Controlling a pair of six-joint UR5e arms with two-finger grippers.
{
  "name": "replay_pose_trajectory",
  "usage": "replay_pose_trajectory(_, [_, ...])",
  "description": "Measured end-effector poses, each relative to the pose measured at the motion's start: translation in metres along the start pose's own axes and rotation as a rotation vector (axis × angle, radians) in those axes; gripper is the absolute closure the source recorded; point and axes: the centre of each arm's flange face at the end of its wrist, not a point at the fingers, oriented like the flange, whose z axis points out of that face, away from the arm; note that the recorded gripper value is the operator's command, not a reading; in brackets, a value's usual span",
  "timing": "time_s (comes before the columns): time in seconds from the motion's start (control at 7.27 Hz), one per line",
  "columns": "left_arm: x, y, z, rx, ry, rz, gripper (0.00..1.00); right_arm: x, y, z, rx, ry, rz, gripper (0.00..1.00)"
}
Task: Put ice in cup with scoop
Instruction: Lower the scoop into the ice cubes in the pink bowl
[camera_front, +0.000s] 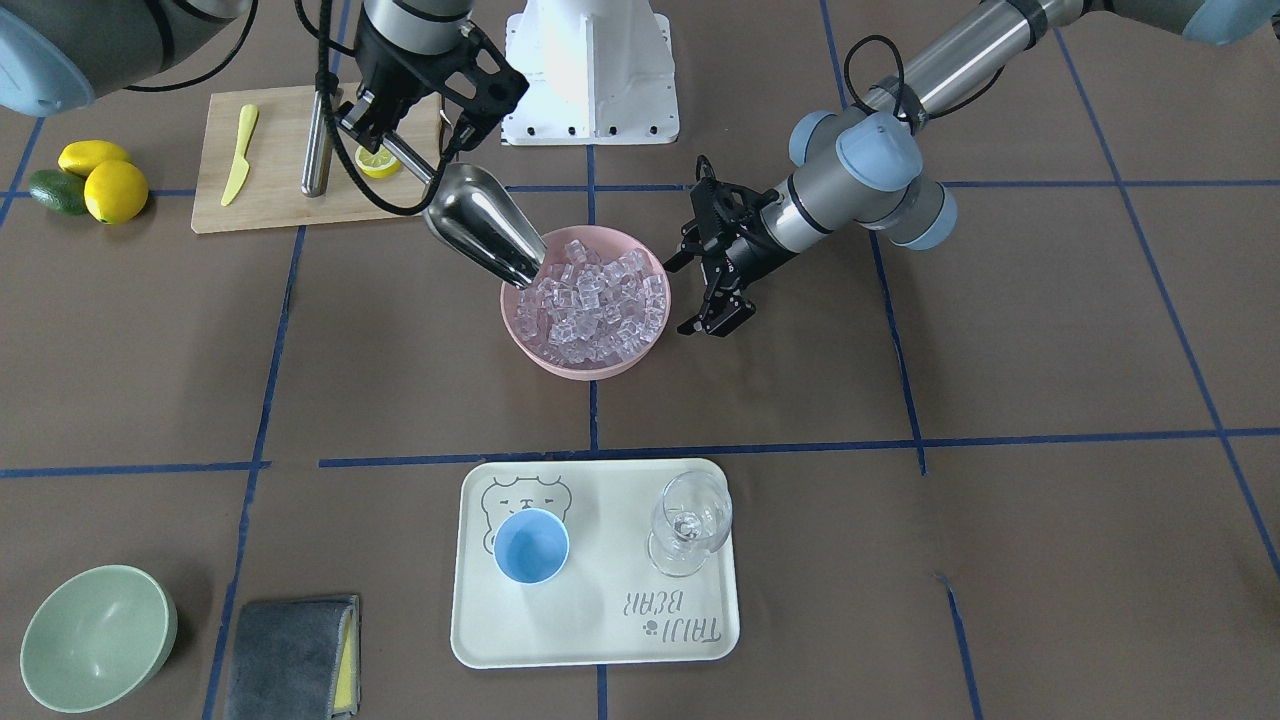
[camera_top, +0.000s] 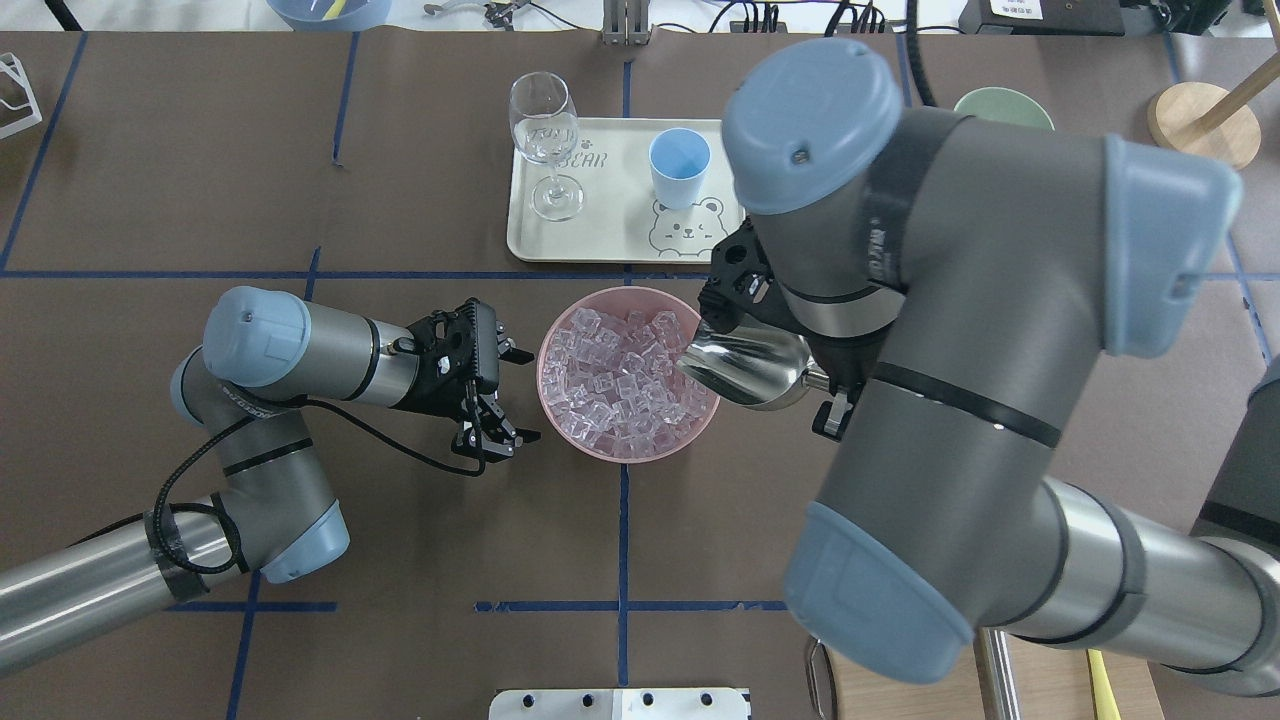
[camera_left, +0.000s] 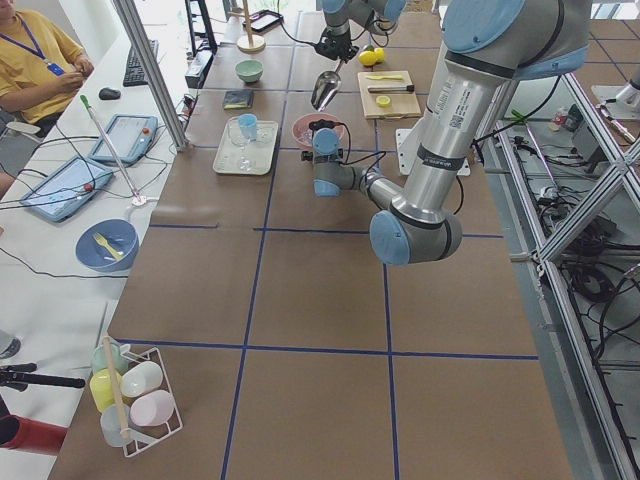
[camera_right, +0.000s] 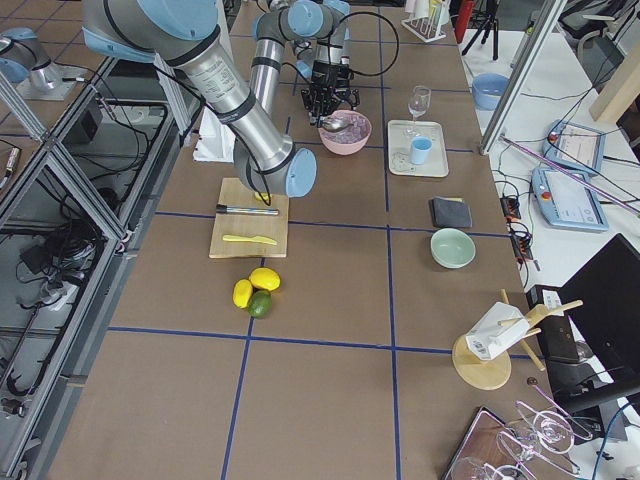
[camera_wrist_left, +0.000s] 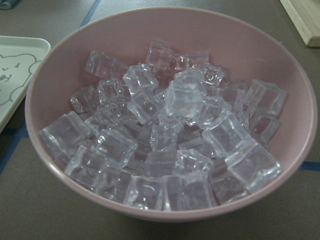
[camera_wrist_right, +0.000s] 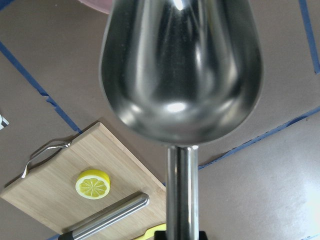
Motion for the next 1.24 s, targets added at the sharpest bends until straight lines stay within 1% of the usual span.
replay_pose_trajectory(0.14, [0.000, 0.000, 0.000, 0.000, 0.000, 0.000, 0.00, -0.007, -0.011, 0.003, -0.043, 0.018, -0.013, 1.00])
replay_pose_trajectory(0.41, [0.001, 0.000, 0.001, 0.000, 0.000, 0.000, 0.00, -0.018, -0.029, 0.006, -0.091, 0.043, -0.033, 1.00])
replay_pose_trajectory(0.69, [0.001, 0.001, 0.001, -0.001, 0.000, 0.000, 0.00, -0.024, -0.047, 0.003, -0.118, 0.051, -0.039, 1.00])
replay_pose_trajectory(1.24, [0.001, 0.001, 0.001, -0.001, 0.000, 0.000, 0.00, -0.023, -0.061, 0.011, -0.162, 0.063, -0.042, 1.00])
